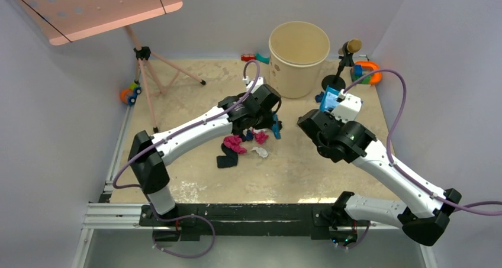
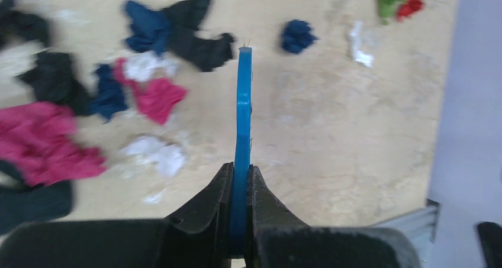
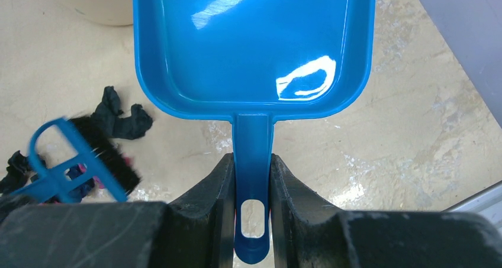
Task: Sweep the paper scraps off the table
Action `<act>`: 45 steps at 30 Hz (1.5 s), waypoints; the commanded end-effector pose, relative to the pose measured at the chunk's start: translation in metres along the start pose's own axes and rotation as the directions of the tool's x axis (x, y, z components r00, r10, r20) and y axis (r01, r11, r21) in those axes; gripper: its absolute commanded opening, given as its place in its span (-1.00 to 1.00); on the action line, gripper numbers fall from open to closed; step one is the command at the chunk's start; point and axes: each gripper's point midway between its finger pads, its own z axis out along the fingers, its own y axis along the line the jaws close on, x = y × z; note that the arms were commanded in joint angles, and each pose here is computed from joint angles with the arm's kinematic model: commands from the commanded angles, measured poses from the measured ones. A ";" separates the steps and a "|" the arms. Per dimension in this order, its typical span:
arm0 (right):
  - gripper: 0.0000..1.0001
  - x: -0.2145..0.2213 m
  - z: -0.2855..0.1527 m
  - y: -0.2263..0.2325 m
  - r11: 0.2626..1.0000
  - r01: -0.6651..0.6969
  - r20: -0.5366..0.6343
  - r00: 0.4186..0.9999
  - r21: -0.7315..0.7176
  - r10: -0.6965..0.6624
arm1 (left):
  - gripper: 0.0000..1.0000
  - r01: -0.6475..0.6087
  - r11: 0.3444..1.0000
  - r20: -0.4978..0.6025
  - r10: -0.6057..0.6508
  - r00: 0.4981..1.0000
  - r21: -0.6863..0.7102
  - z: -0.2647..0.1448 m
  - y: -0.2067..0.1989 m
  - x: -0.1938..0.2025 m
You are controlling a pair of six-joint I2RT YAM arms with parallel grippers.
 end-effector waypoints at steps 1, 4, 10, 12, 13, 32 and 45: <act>-1.00 -0.015 -0.001 -0.005 0.999 -0.053 0.061 0.997 0.008 0.052 | -1.00 0.031 0.937 -0.016 -0.027 1.000 0.347 0.016 -0.082 -0.016; -1.00 -0.017 -0.002 -0.006 0.998 -0.059 0.068 0.996 -0.008 0.059 | -1.00 0.084 0.900 -0.079 -0.055 0.995 0.428 0.038 -0.113 -0.017; -1.00 -0.020 -0.005 -0.006 0.997 -0.073 0.075 0.994 -0.030 0.075 | -1.00 0.148 0.873 -0.138 -0.094 0.986 0.465 0.094 -0.155 -0.011; -1.00 -0.021 -0.005 -0.006 0.996 -0.076 0.077 0.994 -0.035 0.079 | -1.00 0.166 0.897 -0.146 -0.115 0.983 0.410 0.113 -0.152 -0.009; -1.00 -0.021 -0.005 -0.006 0.996 -0.076 0.077 0.994 -0.035 0.079 | -1.00 0.173 0.913 -0.143 -0.128 0.981 0.369 0.123 -0.148 -0.007; -1.00 -0.017 -0.003 0.004 0.996 -0.061 0.064 0.996 -0.061 0.065 | -1.00 0.169 0.977 0.070 -0.161 0.984 -0.133 0.037 0.051 -0.022; -1.00 -0.027 -0.007 -0.001 0.996 -0.077 0.082 0.993 -0.054 0.081 | -1.00 0.217 0.769 -0.142 -0.165 0.976 0.601 0.046 -0.145 -0.019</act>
